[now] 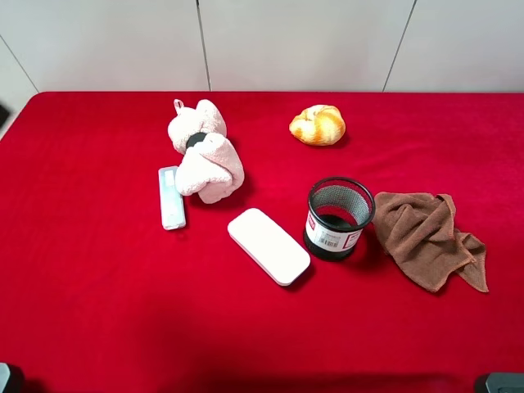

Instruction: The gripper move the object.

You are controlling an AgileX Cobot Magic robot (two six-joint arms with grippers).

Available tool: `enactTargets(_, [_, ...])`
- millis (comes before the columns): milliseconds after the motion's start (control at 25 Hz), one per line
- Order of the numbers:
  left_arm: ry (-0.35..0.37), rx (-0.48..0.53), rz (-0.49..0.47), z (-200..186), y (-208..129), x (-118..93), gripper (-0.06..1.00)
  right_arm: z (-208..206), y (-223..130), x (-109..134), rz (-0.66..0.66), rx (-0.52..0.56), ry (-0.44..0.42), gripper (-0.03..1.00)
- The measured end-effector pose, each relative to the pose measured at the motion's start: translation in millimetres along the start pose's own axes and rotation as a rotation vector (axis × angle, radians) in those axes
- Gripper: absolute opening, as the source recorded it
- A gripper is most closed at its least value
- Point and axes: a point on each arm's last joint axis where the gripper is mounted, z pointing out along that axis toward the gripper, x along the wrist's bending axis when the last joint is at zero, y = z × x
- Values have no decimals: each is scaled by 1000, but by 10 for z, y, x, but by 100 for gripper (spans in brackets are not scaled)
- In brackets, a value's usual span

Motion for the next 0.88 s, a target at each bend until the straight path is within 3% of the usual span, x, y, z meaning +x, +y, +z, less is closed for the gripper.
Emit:
enactTargets(160, [3, -55, -25, -200, -350, 52, 96, 0, 0, 0, 0, 0, 0, 69])
enactTargets(520, [8, -282, -80, -545, -942, 141, 96, 0, 0, 0, 0, 0, 0, 69])
enactTargets(720, [7, -280, -88, -408, -1174, 109, 96, 0, 0, 0, 0, 0, 0, 69])
enactTargets(880, [28, -236, -209, -257, -1294, 73, 96, 0, 0, 0, 0, 0, 0, 69])
